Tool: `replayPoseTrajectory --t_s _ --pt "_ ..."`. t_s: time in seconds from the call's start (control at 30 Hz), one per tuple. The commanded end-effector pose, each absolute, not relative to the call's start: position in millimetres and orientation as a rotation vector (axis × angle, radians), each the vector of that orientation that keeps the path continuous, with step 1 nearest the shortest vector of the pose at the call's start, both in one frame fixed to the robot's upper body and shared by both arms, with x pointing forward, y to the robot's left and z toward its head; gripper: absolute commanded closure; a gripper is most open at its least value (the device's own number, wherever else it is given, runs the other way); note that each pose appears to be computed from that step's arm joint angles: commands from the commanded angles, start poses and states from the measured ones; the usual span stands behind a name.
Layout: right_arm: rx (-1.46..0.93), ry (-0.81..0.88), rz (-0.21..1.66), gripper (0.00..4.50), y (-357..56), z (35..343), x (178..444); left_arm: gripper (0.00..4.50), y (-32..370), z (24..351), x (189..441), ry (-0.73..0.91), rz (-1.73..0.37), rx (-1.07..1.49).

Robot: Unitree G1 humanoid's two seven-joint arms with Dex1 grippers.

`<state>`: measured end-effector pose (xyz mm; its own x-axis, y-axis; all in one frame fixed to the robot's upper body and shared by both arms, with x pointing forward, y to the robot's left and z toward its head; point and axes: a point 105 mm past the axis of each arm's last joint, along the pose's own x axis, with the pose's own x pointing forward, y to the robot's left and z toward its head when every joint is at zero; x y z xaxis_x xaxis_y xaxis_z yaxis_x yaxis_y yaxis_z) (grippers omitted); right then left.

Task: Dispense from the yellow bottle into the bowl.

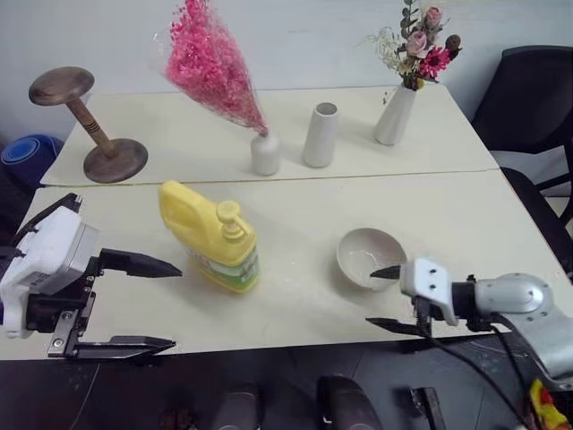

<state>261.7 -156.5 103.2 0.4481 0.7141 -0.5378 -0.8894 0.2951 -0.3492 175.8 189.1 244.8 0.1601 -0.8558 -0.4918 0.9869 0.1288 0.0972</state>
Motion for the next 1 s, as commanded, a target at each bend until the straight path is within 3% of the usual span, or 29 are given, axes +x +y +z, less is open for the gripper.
replayPoseTrajectory --t_s 0.03,0.1,0.33,0.4,0.63,0.8,1.0 --pt "-0.706 0.297 1.011 0.97 -151.1 91.3 274.5 0.00 183.3 247.1 179.5 0.345 -1.428 0.477" --pt "-0.695 0.296 0.981 1.65 -150.0 89.4 280.5 0.00 180.5 248.1 181.1 0.340 -1.441 0.490" --pt "-0.705 0.312 0.990 1.65 -148.1 81.4 281.9 0.00 177.9 247.7 185.8 0.336 -1.442 0.510" --pt "-0.698 0.305 0.996 2.01 -146.8 80.2 282.7 0.00 177.0 247.4 187.0 0.331 -1.439 0.518" --pt "-0.702 0.297 1.037 4.33 -145.4 80.4 280.0 0.00 175.1 252.9 191.0 0.295 -1.415 0.502" --pt "-0.725 0.258 1.078 4.42 -142.2 94.8 279.7 0.00 172.5 282.8 196.8 0.177 -1.377 0.384" --pt "-0.886 0.149 1.377 4.42 -125.5 147.0 257.9 0.00 184.8 332.8 214.4 0.030 -1.284 0.299"
